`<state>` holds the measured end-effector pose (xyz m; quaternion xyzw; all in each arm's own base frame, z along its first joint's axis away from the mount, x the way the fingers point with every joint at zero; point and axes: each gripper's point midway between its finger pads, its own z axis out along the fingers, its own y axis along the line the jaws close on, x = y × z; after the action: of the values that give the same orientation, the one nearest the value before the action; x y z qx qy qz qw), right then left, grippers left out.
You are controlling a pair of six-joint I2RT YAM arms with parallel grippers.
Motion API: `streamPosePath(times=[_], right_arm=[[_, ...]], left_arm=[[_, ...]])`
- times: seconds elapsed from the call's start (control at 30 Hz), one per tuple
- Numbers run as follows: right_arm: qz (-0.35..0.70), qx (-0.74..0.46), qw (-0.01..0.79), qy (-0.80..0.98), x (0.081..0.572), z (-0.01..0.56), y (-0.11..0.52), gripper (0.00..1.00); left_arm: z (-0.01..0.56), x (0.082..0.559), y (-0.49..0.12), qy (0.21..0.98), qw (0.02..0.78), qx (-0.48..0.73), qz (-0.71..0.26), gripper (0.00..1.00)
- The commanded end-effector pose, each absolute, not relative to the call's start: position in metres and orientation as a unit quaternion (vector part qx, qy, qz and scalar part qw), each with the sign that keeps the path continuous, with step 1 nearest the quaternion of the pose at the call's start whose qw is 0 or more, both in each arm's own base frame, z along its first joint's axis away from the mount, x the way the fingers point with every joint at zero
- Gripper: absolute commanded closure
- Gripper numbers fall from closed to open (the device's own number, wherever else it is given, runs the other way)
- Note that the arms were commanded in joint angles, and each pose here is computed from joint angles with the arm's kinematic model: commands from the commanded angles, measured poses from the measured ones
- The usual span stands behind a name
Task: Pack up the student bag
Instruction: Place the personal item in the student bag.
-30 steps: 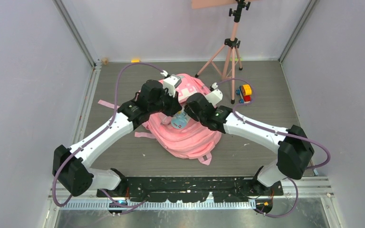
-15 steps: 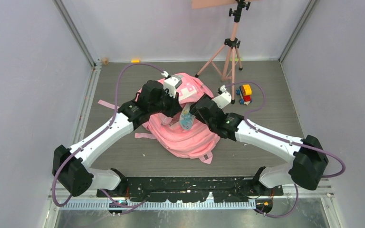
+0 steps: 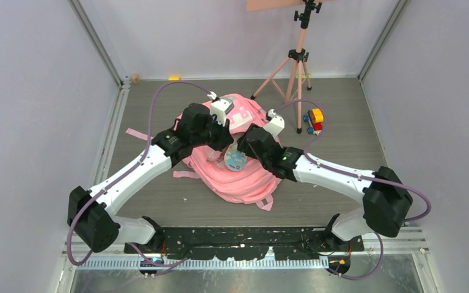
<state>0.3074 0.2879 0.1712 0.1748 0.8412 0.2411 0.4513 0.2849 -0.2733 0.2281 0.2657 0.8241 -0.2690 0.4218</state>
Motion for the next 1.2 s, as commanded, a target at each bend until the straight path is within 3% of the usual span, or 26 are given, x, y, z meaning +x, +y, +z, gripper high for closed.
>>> streamPosePath(times=[0.0,0.13,0.3,0.57,0.7,0.97,1.17], right_arm=[[0.253,0.135,0.475,0.832,0.319,0.175,0.316,0.49],[0.177,0.186,0.487,0.835,0.330,0.150,0.294,0.57],[0.139,0.202,0.507,0.826,0.340,0.143,0.285,0.55],[0.152,0.190,0.527,0.814,0.342,0.174,0.284,0.39],[0.156,0.181,0.509,0.827,0.325,0.174,0.273,0.37],[0.223,0.192,0.450,0.843,0.284,0.177,0.264,0.37],[0.267,0.188,0.410,0.852,0.273,0.175,0.287,0.44]], left_arm=[[0.276,0.281,-0.284,0.777,0.471,0.280,-0.309,1.00],[0.281,0.280,-0.283,0.772,0.477,0.281,-0.311,1.00],[0.282,0.279,-0.284,0.768,0.480,0.282,-0.316,1.00],[0.277,0.284,-0.280,0.779,0.480,0.267,-0.302,1.00],[0.277,0.286,-0.277,0.782,0.484,0.262,-0.293,1.00],[0.276,0.288,-0.274,0.783,0.487,0.263,-0.283,1.00],[0.275,0.288,-0.275,0.784,0.484,0.264,-0.285,1.00]])
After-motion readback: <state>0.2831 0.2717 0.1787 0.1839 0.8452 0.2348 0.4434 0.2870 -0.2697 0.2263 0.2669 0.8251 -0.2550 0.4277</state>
